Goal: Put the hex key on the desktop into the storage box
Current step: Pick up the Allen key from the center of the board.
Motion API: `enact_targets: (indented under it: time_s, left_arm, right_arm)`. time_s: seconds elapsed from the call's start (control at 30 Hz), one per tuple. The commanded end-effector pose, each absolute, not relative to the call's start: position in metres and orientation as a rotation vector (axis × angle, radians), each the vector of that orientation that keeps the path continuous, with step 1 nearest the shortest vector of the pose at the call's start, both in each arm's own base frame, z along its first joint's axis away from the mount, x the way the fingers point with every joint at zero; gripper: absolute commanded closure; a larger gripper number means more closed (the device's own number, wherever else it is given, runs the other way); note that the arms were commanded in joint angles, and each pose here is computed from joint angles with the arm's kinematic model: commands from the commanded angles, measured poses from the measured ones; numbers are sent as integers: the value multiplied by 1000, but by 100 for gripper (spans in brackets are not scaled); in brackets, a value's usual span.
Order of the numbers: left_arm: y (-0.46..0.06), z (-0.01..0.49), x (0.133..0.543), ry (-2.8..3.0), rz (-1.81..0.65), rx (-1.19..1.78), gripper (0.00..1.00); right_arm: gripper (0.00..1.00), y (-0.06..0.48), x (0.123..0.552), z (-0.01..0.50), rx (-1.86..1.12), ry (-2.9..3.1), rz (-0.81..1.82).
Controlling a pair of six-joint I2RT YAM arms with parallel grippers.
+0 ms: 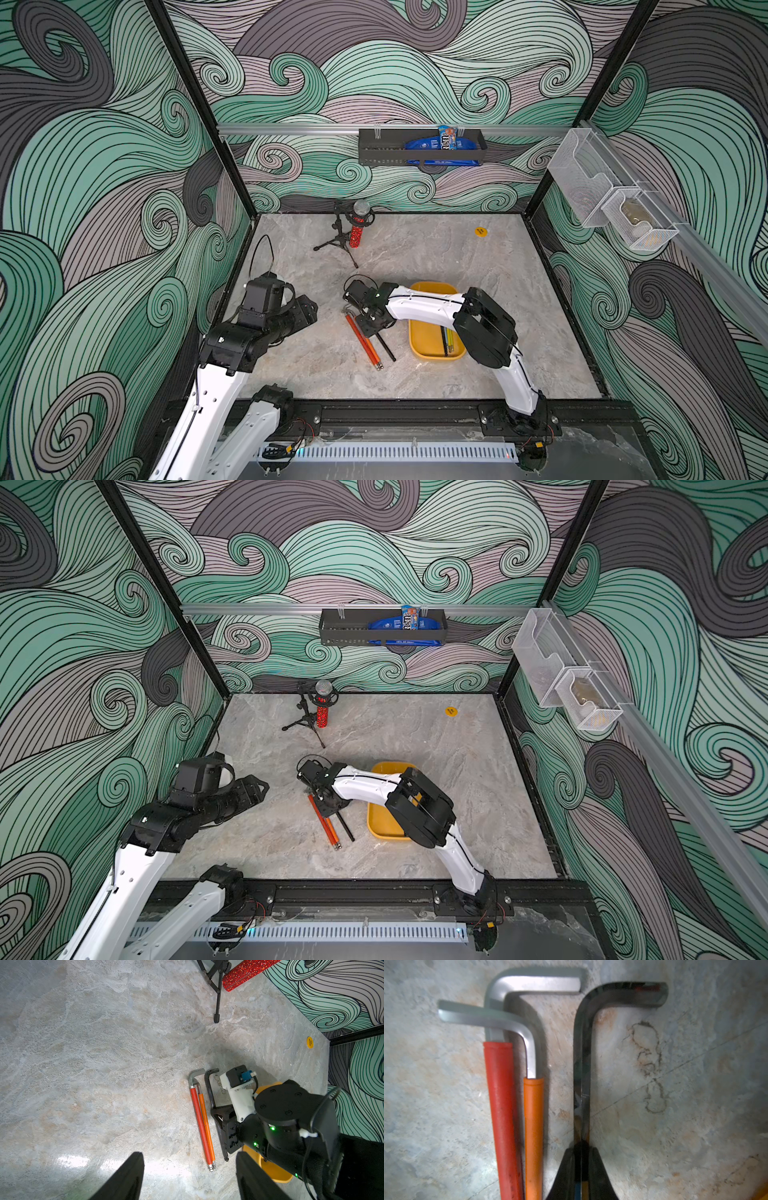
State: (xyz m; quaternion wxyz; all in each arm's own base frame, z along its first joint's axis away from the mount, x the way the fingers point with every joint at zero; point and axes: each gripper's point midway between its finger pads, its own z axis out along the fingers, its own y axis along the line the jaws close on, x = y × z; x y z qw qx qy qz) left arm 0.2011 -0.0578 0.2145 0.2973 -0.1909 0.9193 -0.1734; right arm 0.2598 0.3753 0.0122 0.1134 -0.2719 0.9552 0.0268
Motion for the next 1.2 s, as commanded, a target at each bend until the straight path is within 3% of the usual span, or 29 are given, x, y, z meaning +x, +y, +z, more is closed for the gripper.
enact_targets:
  time_s: [0.0, 0.6, 0.87, 1.17]
  left_arm:
    - [-58, 227, 203, 2419, -458, -486, 27]
    - [-58, 227, 203, 2419, -463, -480, 27]
    - [-59, 227, 203, 2418, -469, -475, 27]
    - [-61, 226, 204, 2416, -482, -474, 27]
  right_arm:
    - [100, 365, 255, 0, -745, 2858, 30]
    - [100, 378, 285, 111, -509, 2750, 317]
    - [100, 330, 295, 157, -316, 2723, 388]
    - [100, 252, 277, 159, -126, 2761, 374]
